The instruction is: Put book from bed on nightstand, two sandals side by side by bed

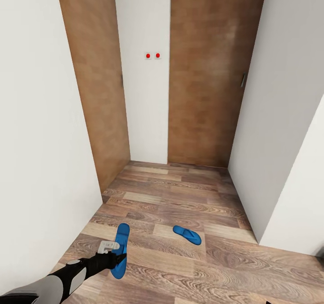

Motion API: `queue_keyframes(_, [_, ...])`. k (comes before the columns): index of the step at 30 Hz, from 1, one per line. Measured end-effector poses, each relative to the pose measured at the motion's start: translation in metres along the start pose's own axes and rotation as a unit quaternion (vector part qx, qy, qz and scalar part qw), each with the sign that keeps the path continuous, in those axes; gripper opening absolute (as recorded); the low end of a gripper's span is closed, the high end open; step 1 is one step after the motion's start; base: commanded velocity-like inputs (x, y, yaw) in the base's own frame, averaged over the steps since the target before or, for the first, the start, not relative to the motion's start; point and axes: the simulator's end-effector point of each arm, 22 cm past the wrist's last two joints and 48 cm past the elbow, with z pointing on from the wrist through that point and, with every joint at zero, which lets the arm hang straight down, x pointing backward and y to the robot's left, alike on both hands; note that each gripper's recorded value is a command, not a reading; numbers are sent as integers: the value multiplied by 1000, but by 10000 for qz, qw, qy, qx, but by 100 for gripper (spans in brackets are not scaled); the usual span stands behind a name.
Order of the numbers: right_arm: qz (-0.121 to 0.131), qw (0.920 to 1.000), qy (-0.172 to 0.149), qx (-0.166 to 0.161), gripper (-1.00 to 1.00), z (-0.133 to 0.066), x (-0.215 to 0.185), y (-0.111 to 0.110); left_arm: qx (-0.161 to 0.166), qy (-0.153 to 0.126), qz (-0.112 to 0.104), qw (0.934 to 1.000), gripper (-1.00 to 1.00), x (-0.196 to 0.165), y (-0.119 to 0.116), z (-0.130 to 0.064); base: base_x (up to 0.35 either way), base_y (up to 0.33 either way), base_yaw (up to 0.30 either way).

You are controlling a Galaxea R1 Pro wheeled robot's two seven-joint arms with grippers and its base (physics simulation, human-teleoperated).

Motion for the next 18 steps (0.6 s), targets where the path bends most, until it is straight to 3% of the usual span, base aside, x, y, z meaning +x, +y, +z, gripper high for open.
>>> queue_keyframes(9, [0, 10000, 0, -1, 100, 0, 0, 0, 0, -1, -1, 10000, -100, 0, 0, 0, 0, 0, -29])
queue_keyframes(18, [-6, 10000, -19, -13, 100, 0, -1, 1, -2, -23, 7, 10000, -100, -2, -1, -1, 0, 0, -213])
